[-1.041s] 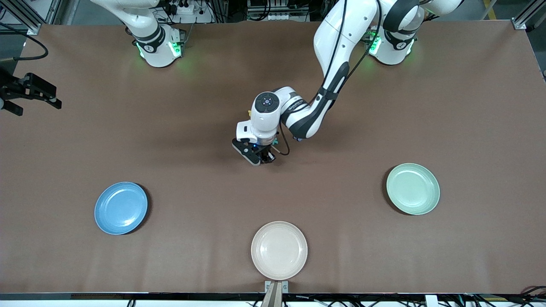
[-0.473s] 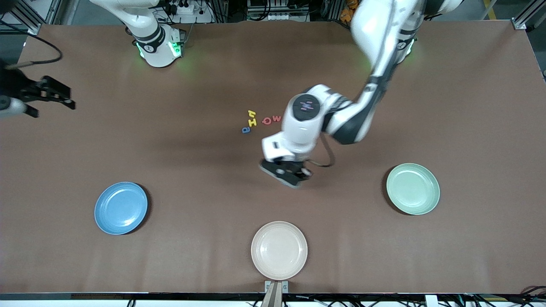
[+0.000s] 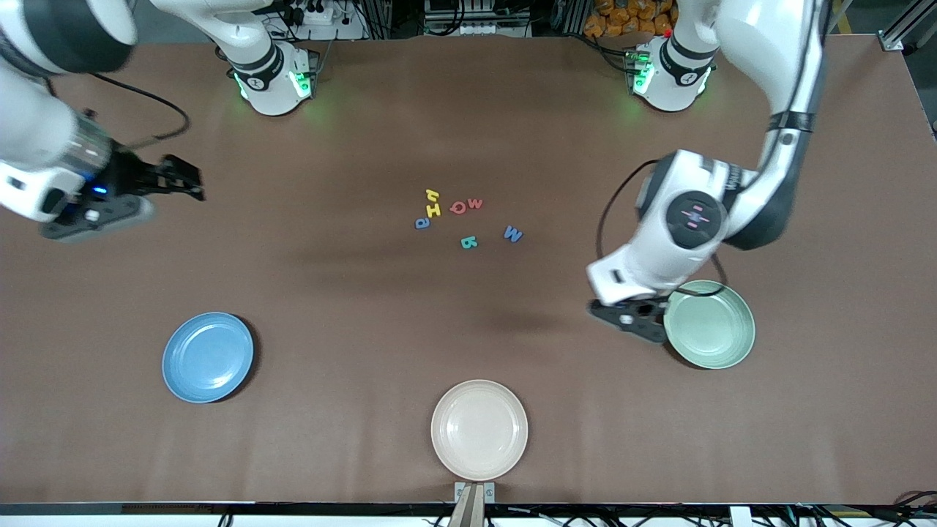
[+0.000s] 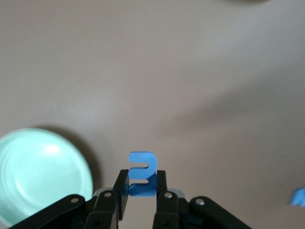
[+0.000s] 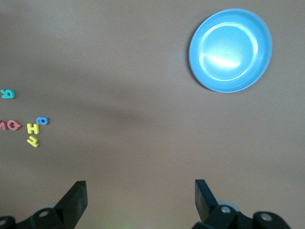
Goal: Sort uppercase to blue plate, lowercase to green plate
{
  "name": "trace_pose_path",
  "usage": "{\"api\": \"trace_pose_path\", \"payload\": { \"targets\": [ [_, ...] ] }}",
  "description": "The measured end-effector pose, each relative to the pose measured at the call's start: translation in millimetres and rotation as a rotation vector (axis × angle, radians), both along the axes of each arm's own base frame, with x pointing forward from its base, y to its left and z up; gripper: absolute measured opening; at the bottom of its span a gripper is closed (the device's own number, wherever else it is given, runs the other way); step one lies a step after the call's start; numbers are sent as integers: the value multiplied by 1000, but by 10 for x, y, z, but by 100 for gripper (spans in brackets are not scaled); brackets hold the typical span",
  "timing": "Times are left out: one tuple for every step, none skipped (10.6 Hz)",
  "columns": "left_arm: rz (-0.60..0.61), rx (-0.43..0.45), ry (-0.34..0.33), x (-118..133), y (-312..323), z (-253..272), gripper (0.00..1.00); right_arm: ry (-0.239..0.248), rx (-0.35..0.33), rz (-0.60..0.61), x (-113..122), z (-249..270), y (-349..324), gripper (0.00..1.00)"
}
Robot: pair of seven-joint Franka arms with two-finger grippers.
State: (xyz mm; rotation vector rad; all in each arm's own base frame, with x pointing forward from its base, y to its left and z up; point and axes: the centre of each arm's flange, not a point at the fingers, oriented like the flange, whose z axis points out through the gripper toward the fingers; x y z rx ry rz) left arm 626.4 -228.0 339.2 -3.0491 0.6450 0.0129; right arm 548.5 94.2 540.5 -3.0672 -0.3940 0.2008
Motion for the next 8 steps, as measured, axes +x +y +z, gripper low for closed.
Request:
{"api": "trace_pose_path", "payload": {
  "targets": [
    [36,12,36,-18,274,-171,27,20,-15,-27,10,-147,240,100],
    [66,19,64,-41,486,-320,27,41,-29,-41,33,-322,409,100],
    [91,19,80,-53,639,-424,27,62,-37,-44,72,-489,486,100],
    [118,18,94,-49,797,-500,27,83,-44,-47,113,-664,550,100],
    [144,18,103,-36,954,-549,27,102,-55,-63,146,-849,651,100],
    [169,18,112,-23,1111,-597,27,116,-68,-81,170,-1039,789,100],
    [189,18,119,-10,1231,-657,27,117,-74,-91,198,-1178,893,100],
    [204,17,124,4,1320,-728,27,109,-73,-100,242,-1240,917,100]
  ]
}}
